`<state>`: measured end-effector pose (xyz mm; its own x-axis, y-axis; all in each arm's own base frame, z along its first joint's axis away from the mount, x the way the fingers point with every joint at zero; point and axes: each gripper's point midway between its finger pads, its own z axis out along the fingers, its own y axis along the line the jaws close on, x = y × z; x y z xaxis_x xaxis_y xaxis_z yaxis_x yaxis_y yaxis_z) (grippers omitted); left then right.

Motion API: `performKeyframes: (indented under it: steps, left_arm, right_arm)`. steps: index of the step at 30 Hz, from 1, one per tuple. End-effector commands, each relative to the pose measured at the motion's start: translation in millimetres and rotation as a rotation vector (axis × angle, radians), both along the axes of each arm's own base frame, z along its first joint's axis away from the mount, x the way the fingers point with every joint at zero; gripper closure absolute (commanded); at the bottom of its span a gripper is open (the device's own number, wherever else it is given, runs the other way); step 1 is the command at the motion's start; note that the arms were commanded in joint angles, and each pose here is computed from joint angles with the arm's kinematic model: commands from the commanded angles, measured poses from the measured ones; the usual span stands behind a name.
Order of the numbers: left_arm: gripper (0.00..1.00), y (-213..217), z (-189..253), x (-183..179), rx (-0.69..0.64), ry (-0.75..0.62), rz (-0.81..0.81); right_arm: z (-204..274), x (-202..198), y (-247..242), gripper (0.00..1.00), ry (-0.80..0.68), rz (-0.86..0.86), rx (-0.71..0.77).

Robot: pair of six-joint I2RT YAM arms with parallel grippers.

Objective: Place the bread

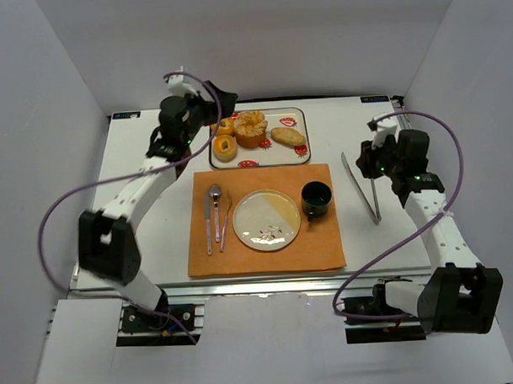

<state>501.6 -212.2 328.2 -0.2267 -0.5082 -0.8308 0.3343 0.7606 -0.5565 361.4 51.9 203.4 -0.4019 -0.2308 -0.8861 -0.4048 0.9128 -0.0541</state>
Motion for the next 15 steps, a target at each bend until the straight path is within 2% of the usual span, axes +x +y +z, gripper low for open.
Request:
performKeyframes:
  steps: [1,2,3,4,5,6,7,8,9,11,12,13,14,15]
  left_arm:
    - [0.02,59,-19,-56,0.131,0.049,0.183]
    - [0.02,72,1,-80,0.097,0.013,0.214]
    - [0.02,89,-37,-106,0.128,0.096,0.244]
    - [0.02,97,-45,-129,0.124,0.107,0.245]
    - [0.06,100,-48,-139,0.118,0.109,0.244]
    - [0.17,105,-38,-154,0.084,0.075,0.246]
    - [0.61,109,-52,-163,0.09,0.117,0.253]
    - [0.84,117,-71,-170,0.096,0.16,0.287]
    - [0.98,120,-80,-177,0.078,0.188,0.303]
    - [1.0,127,-101,-191,0.082,0.24,0.32]
    - [0.92,128,-108,-195,0.069,0.263,0.325]
    - [0.75,128,-113,-199,0.071,0.279,0.323]
    - [0.4,128,-117,-201,0.072,0.291,0.321]
    - [0.3,128,-121,-203,0.073,0.305,0.317]
  right_arm:
    - [-21,-9,-20,0.93,0.12,0.025,0.022]
    - [-40,-16,-29,1.0,0.208,0.032,0.058]
    - [-57,-16,-36,0.92,0.285,0.045,0.07]
    - [-71,-19,-45,0.57,0.337,0.036,0.031]
    - [-78,-19,-50,0.4,0.357,0.02,0.015]
    - [-84,-19,-52,0.28,0.376,0.008,0.005]
    - [-89,-17,-56,0.15,0.382,0.015,-0.028]
    - [-100,-15,-66,0.13,0.398,-0.02,-0.071]
    - [-103,-12,-69,0.12,0.394,-0.037,-0.093]
    - [-116,-2,-80,0.11,0.408,-0.09,-0.17]
    - [-120,1,-83,0.11,0.418,-0.113,-0.192]
    - [-125,3,-84,0.11,0.435,-0.124,-0.212]
    - [-135,6,-92,0.11,0.463,-0.162,-0.249]
    - [-138,10,-90,0.11,0.467,-0.175,-0.268]
